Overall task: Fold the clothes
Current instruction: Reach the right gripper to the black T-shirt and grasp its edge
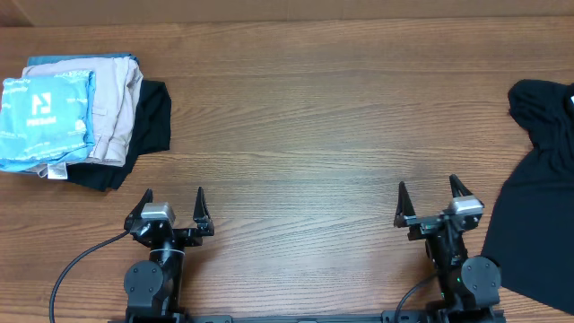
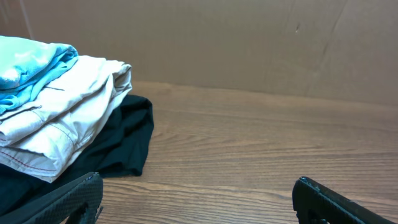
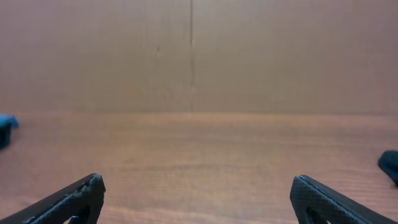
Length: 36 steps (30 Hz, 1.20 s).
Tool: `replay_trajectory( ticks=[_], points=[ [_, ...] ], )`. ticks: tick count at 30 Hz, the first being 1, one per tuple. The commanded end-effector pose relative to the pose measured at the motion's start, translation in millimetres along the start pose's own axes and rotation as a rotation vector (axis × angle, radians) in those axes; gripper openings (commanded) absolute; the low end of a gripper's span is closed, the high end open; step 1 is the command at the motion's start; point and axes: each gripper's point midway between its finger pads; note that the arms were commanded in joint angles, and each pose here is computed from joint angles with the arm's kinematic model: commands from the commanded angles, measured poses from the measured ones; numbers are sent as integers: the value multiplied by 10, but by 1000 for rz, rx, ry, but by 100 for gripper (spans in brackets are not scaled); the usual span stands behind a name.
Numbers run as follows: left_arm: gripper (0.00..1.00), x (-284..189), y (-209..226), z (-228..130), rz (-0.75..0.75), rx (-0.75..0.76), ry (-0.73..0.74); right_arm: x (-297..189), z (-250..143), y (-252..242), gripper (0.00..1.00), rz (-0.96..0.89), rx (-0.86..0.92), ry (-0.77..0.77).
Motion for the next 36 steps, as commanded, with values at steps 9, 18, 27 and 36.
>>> replay_trajectory(
  ticks=[9,18,27,36],
  points=[
    [100,-2,-3,4,-5,18,-5,-437,1760,-132,100,-194,74,-99],
    [100,-2,-3,4,-5,18,-5,690,2256,-511,100,-438,-74,284],
    [100,-2,-3,4,-5,18,-5,1429,1467,-2159,100,-549,213,673],
    [100,-2,-3,4,-5,18,-5,1957,158,-3070,63,-659,320,793]
  ],
)
Point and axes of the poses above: each gripper's point midway between its finger pads, its own x axis out along the fingers, its own y axis along the line the jaws close on, z = x × y, and after that the axes turned 4 degrees about x, right-handed
